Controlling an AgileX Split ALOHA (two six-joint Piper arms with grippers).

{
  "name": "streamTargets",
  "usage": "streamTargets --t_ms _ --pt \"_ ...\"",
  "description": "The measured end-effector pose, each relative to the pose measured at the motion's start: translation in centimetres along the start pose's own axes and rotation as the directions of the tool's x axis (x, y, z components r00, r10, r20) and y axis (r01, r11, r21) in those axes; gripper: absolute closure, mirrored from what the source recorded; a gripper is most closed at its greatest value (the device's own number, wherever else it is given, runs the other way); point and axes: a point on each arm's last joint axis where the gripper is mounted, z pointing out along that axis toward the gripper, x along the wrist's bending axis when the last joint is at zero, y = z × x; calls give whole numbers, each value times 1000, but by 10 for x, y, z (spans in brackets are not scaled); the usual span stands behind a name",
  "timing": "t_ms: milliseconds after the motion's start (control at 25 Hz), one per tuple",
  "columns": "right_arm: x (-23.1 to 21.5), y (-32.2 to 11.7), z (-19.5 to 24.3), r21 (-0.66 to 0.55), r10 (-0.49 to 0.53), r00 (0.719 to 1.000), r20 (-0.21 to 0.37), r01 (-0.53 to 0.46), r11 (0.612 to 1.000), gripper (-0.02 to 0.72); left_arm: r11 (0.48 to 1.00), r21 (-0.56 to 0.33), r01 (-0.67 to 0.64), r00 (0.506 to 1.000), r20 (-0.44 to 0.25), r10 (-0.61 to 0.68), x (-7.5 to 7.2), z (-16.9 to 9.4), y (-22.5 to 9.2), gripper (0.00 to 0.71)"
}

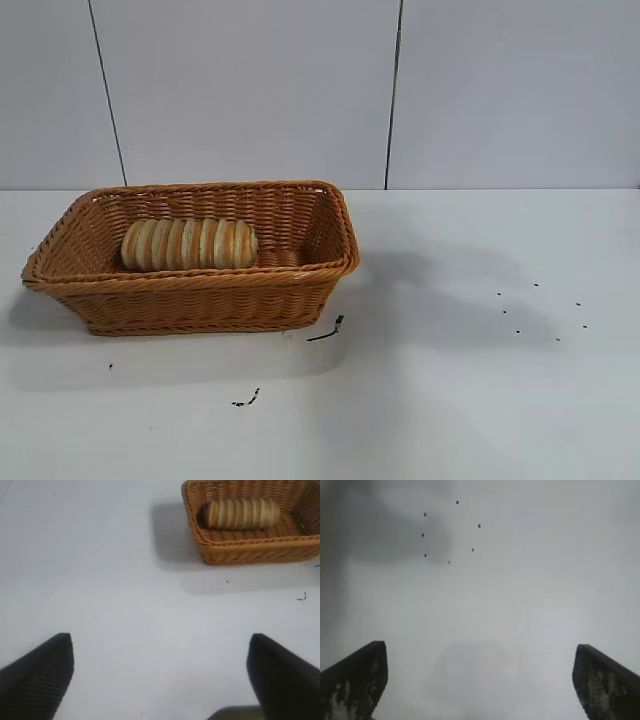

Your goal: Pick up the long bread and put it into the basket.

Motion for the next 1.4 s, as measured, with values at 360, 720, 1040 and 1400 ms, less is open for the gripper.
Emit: streamTargets --t_ms 360,720,1040,1400 --pt "-1 -113 -10 -405 -16 1000 6 17 914 13 1000 0 0 1000 0 0 0 0 0 17" --pt "-1 -164 -21 -640 -23 1000 18 29 768 13 1000 0 0 1000 0 0 0 0 0 17" --pt "-1 -166 -21 -645 -24 1000 12 26 764 13 1000 0 0 1000 0 0 0 0 0 17" --pt "-1 -166 -21 -645 -23 1000 10 24 764 13 1000 0 0 1000 0 0 0 0 0 17"
